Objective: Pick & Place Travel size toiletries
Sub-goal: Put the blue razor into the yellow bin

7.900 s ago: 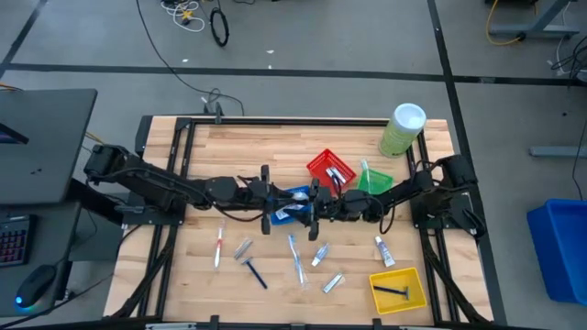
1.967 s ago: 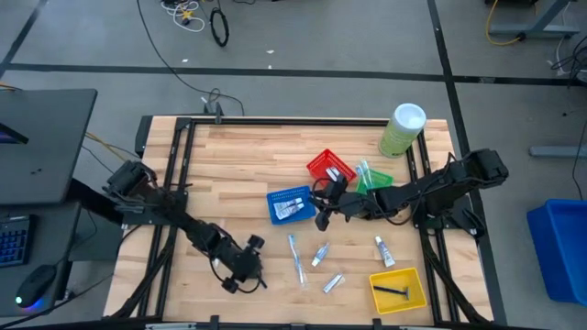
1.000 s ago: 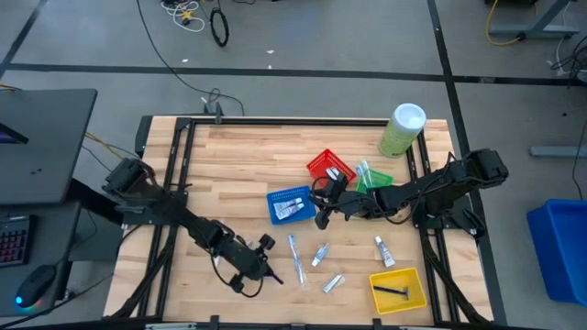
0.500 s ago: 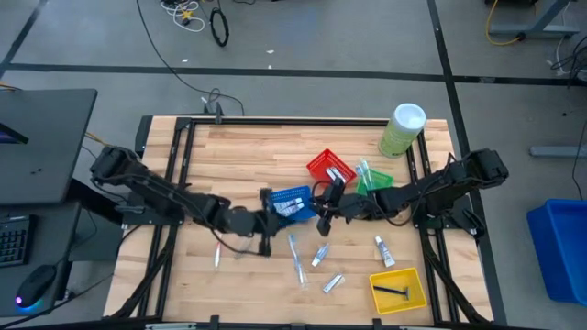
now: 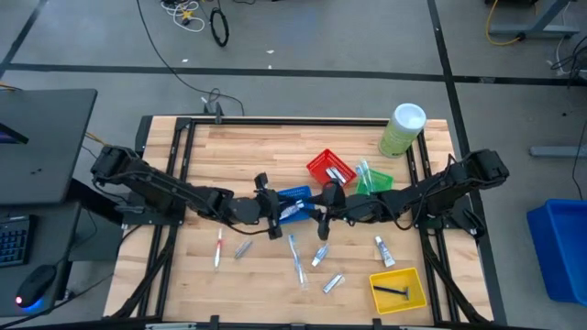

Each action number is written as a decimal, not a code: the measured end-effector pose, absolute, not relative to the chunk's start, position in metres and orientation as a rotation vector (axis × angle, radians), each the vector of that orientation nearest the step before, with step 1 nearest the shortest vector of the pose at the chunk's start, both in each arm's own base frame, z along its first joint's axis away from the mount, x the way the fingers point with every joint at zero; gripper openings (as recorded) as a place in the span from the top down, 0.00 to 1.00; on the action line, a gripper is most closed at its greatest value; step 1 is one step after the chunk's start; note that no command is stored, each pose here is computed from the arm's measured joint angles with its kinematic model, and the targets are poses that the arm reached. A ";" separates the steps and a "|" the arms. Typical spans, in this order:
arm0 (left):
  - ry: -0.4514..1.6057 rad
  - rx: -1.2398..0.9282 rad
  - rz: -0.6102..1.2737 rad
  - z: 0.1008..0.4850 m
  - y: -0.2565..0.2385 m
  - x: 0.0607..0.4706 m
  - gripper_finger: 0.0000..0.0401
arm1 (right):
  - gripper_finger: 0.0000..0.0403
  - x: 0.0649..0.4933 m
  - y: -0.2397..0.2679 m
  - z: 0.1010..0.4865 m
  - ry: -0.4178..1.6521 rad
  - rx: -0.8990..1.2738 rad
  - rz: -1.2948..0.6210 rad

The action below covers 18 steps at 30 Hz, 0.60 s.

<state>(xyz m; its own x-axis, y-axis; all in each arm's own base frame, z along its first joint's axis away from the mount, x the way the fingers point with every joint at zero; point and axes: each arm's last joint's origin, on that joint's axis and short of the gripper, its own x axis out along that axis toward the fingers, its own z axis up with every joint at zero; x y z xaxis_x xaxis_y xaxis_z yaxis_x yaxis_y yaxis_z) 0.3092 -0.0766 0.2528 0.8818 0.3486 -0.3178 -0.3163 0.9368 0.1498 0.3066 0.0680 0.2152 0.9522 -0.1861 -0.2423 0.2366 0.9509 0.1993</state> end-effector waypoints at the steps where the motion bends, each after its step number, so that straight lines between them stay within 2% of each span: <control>1: 0.348 0.094 0.346 0.253 -0.077 0.309 0.88 | 0.60 0.307 0.068 0.217 0.208 0.231 -0.214; 10: 0.357 0.078 0.269 0.252 -0.079 0.310 0.88 | 0.55 0.313 0.069 0.220 0.125 0.161 -0.193; 18: 0.397 0.076 0.144 0.248 -0.082 0.310 0.87 | 0.59 0.320 0.074 0.208 0.132 0.069 -0.103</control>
